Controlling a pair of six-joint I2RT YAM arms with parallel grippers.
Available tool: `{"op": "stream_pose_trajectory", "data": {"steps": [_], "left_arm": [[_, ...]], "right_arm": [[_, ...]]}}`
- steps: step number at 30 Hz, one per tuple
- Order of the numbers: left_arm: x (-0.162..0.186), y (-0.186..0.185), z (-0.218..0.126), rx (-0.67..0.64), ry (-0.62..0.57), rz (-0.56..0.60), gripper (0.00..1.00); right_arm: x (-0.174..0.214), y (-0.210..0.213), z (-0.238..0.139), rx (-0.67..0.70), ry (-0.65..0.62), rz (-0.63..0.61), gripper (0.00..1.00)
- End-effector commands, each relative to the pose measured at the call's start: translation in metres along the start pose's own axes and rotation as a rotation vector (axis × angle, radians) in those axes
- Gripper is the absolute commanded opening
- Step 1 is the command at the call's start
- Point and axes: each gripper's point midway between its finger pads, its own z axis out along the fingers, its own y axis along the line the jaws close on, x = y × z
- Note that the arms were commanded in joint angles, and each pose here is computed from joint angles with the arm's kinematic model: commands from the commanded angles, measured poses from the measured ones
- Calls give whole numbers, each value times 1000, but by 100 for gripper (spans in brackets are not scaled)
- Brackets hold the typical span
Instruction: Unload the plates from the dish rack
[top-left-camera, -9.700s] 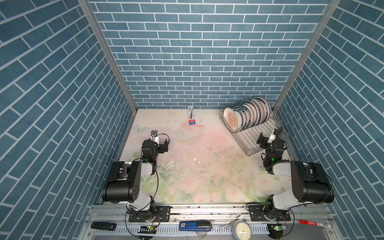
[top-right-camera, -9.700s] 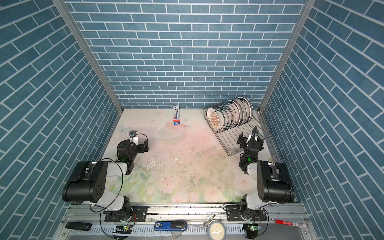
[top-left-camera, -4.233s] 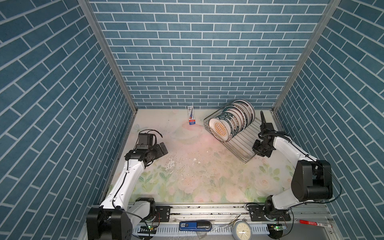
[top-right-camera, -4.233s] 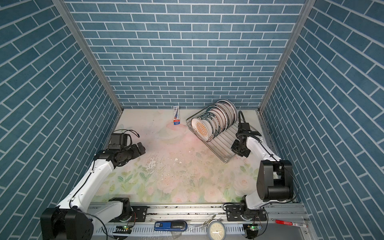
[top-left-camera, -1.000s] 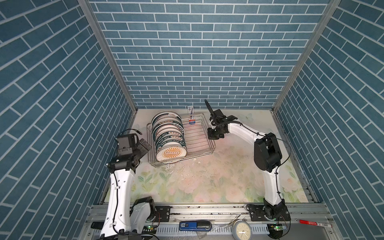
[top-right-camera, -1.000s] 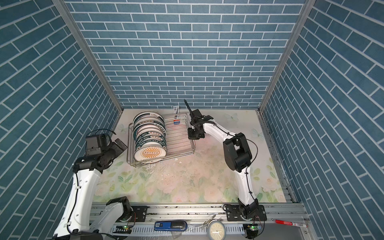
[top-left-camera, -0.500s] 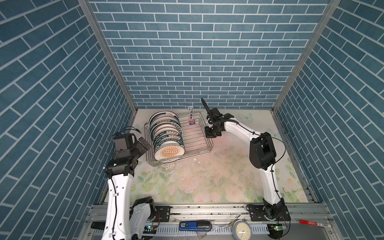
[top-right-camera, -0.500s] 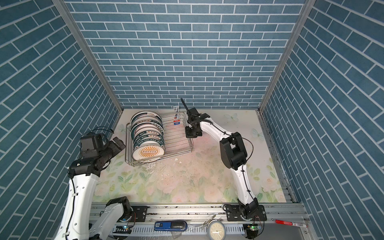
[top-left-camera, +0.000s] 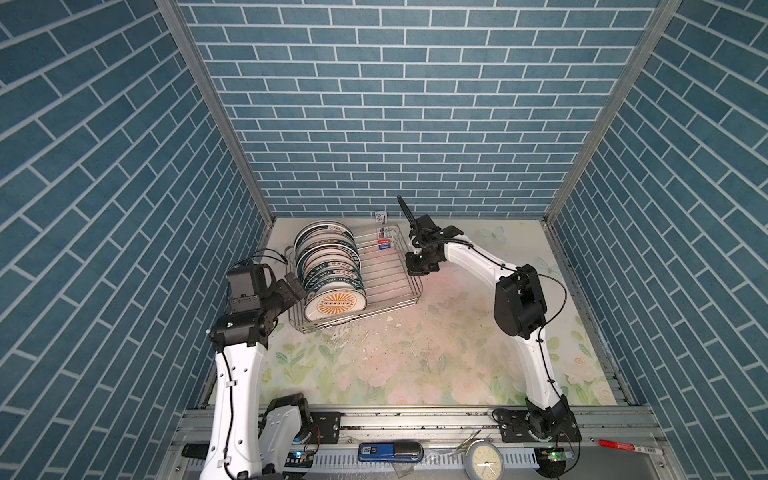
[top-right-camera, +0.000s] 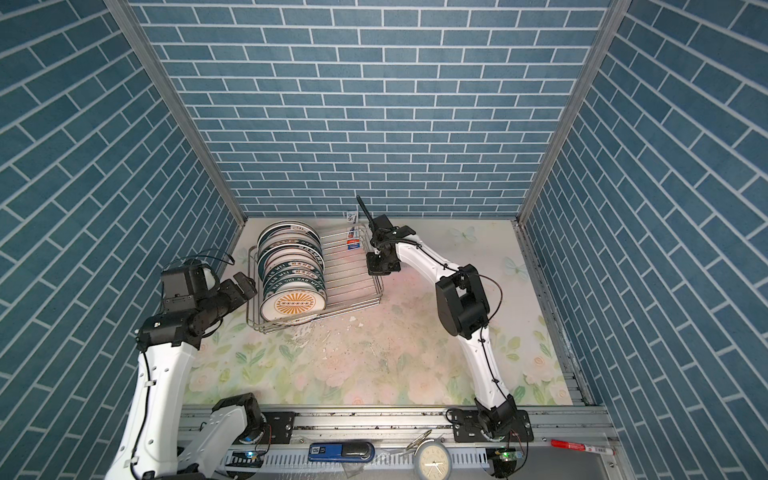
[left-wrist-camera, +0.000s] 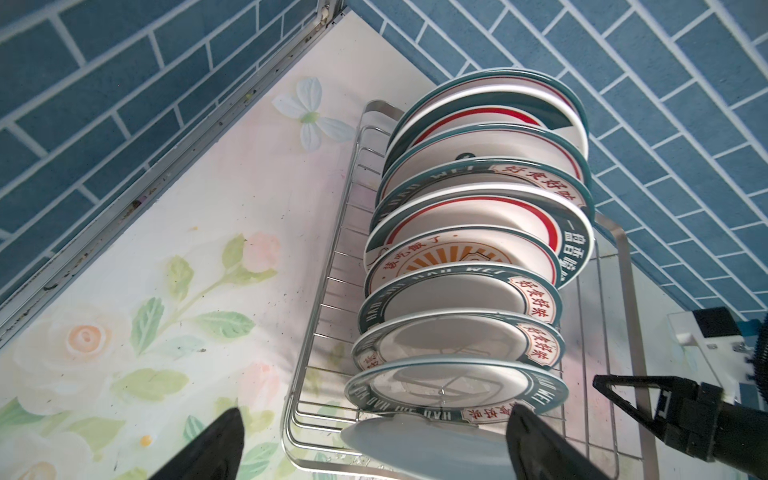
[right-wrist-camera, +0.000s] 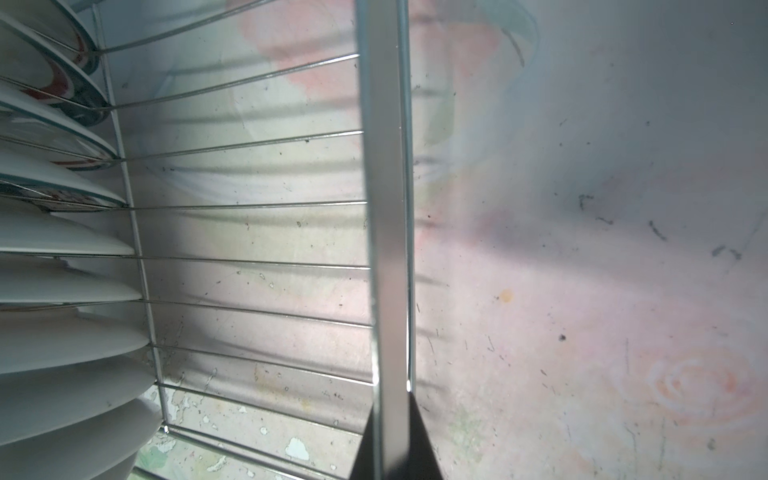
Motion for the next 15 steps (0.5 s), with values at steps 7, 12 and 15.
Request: {"op": "stream_pose_trajectory", "data": {"steps": [7, 12, 15], "left_arm": [[-3, -1, -20, -6, -17, 73, 99], [-3, -2, -22, -1, -16, 72, 99], [-3, -4, -22, 8, -13, 80, 99]], "right_arm": [[13, 8, 36, -34, 79, -43, 0], [8, -6, 32, -21, 72, -13, 0], [4, -16, 26, -15, 60, -6, 0]]}}
